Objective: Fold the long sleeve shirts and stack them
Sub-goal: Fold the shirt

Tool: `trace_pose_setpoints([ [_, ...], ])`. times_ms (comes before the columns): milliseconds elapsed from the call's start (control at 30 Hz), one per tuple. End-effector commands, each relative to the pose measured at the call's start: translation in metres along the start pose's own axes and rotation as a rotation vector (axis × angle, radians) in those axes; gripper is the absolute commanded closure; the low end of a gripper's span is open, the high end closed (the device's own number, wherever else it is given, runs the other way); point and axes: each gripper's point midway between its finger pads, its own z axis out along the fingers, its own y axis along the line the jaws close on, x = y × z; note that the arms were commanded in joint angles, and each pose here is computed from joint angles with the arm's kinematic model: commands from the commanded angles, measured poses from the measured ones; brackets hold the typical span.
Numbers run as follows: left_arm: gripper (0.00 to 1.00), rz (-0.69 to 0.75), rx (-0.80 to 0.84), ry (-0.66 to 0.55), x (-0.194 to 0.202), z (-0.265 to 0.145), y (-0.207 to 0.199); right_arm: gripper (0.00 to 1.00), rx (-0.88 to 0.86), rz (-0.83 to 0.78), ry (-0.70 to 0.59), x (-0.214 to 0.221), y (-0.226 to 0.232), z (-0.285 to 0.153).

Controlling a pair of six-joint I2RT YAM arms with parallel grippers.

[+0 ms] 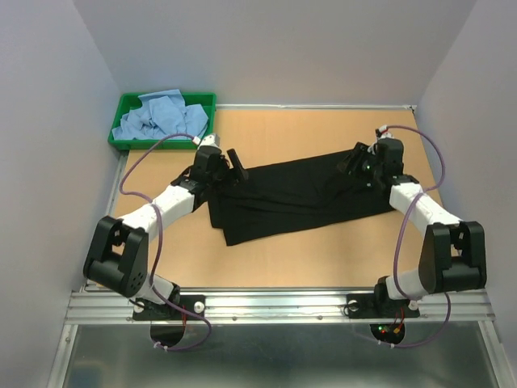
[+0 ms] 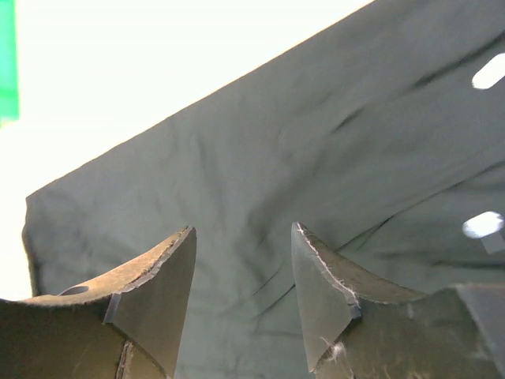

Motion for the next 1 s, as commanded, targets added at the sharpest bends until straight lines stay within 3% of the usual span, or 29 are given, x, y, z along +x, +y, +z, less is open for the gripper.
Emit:
trace_pose_setpoints([
  [0, 0.13, 0.02, -0.083, -0.007, 0.008, -0.021, 0.016, 0.43, 0.193, -0.121, 0.002, -0.021, -0.031, -0.004],
  [200, 0.13, 0.028, -0.161, 0.085, 0.041, -0.016, 0.042, 0.43, 0.287, -0.157, 0.102, -0.004, -0.054, 0.009],
  [567, 0.14, 0.079, -0.223, 0.15, 0.052, 0.02, 0.051, 0.43, 0.367, -0.264, 0.329, 0.077, -0.058, 0.02],
  [967, 0.15, 0.184, -0.277, 0.099, 0.016, 0.09, 0.041, 0.43, 0.398, -0.216, 0.649, 0.181, -0.056, -0.044],
])
